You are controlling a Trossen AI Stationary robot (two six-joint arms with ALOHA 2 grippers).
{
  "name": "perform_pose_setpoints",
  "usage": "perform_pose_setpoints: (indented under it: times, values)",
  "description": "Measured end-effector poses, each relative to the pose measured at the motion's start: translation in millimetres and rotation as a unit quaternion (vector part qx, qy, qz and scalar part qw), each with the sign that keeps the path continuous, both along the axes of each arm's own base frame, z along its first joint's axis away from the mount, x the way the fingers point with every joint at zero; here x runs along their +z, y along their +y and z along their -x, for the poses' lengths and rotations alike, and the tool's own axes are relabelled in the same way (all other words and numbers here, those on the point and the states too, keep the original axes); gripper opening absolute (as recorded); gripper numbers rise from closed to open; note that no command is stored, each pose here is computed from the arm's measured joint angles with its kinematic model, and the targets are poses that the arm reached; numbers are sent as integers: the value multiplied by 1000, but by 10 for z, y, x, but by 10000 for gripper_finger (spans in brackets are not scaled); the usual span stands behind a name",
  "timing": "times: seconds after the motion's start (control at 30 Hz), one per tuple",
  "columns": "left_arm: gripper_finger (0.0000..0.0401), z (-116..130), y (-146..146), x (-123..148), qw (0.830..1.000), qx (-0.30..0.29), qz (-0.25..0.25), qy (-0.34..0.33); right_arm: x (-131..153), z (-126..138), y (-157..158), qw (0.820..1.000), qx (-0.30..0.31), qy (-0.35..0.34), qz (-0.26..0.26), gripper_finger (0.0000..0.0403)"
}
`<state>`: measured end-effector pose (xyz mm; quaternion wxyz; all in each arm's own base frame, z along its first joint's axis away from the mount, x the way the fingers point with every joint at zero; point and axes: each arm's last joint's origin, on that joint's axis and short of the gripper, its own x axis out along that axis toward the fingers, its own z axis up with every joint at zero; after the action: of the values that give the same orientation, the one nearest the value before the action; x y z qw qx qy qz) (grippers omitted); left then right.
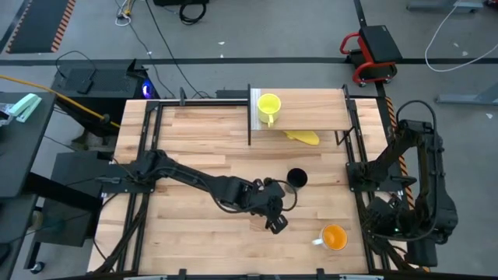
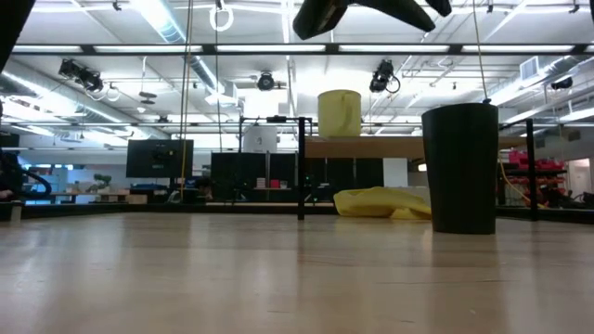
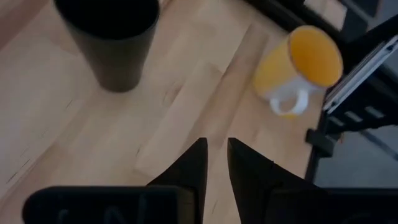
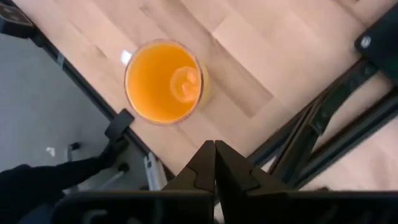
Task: Stack small to large cups/mugs on shelf
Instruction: Put the orange mug on the shelf
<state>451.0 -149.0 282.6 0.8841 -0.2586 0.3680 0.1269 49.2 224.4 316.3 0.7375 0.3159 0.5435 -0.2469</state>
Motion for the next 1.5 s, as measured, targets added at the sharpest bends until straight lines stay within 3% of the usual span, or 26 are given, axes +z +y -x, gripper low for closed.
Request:
perform_pose_setpoints:
  times: [0.27, 0.47, 0.83, 1.13, 1.27, 1.5]
  values:
    - [72, -45, -16, 42, 999, 21, 29, -33, -2, -87, -69, 1000, -4, -8, 29, 5]
    - [73, -99, -15, 60, 996, 38, 57, -59, -161, -109, -172, 999, 14, 0, 40, 17]
    - [74, -193, -43, -254, 996, 43, 74, -17, -460, -323, -195, 999, 20, -20, -27, 62]
    - [80, -239, -56, -388, 996, 33, 78, 0, -529, -565, -287, 1000, 20, -5, 6, 112]
    - [80, -235, -51, -393, 997, 32, 76, 3, -660, -619, -258, 999, 34, 33, 24, 116]
    - [78, -238, -11, -402, 997, 28, 73, 11, -716, -637, -176, 999, 42, 28, 19, 113]
